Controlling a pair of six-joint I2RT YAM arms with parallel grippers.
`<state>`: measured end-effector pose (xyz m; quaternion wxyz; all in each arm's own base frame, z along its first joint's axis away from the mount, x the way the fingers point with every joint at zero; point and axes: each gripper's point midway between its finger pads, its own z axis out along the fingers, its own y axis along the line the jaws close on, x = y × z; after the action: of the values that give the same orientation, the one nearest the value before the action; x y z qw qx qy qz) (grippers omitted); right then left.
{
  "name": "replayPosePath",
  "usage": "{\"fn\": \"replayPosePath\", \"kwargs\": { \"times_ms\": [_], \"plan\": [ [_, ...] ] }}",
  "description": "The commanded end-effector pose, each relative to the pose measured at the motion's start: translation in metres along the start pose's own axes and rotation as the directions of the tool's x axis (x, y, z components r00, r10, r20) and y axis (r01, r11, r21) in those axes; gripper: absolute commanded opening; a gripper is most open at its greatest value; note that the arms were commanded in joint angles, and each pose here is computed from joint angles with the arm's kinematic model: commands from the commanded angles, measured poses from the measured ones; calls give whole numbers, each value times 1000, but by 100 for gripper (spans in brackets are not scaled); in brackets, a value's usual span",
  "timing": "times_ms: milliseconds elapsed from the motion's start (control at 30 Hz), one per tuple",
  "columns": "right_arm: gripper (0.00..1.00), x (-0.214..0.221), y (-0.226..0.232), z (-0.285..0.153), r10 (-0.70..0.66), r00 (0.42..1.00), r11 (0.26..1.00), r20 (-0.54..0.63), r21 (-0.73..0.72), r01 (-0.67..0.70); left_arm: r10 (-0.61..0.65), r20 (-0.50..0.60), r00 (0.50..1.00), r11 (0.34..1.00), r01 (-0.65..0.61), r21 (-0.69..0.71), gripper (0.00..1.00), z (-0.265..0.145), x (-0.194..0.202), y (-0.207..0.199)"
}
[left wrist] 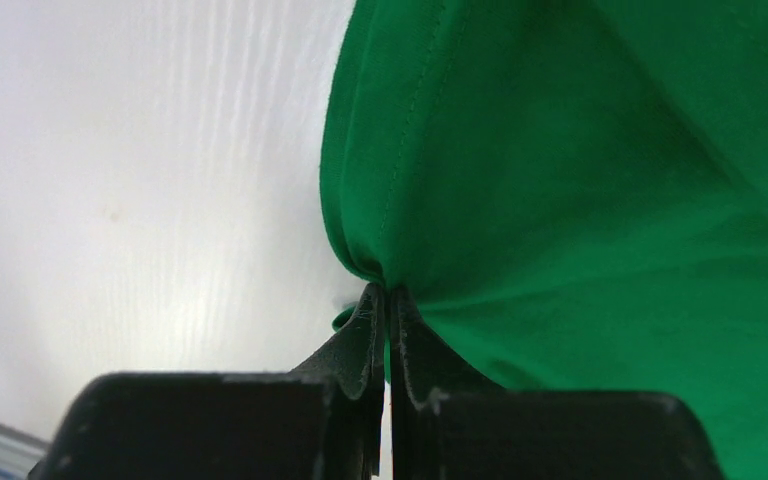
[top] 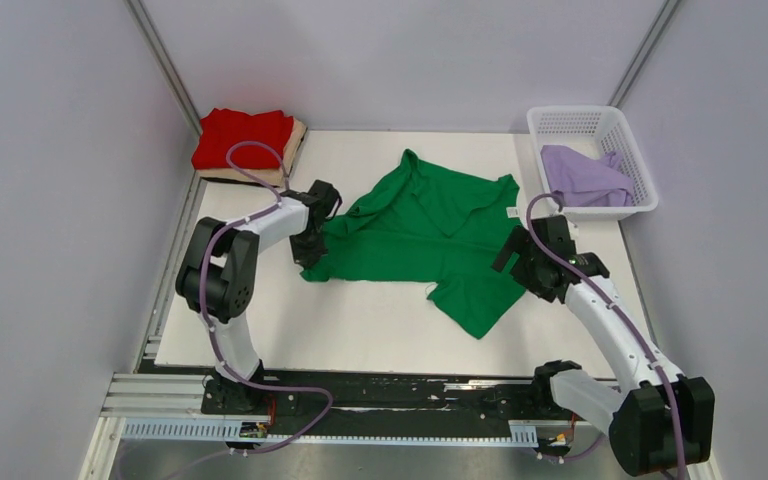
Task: Fold and stack the t-shirts
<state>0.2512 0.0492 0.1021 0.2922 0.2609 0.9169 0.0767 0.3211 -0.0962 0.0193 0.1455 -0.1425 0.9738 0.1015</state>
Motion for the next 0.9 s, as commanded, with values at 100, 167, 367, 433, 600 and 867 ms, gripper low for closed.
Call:
{"fn": "replayPosePath", "kwargs": {
  "times_ms": [100,167,367,433,600,867],
  "plan": [
    [90,86,7,-20,-61,957,997,-283,26,71,0,-48,999,998,-3,-55,0,-16,34,34],
    [87,108,7,-19,-84,940,995,-330,15,94,2,-71,997,999,-6,-51,0,-15,45,38],
    [72,154,5,-14,-122,888,988,-443,29,151,7,-85,996,999,-10,-35,0,-14,57,43],
    [68,161,-2,-11,-109,883,985,-457,67,156,5,-79,997,1000,-6,-13,0,-15,57,40],
    [61,159,-12,4,-95,902,977,-422,134,166,0,-67,998,1000,1,15,0,-19,56,37],
    [47,151,-19,31,-90,933,958,-347,225,177,1,-47,999,995,4,99,0,-26,57,29]
  ]
}}
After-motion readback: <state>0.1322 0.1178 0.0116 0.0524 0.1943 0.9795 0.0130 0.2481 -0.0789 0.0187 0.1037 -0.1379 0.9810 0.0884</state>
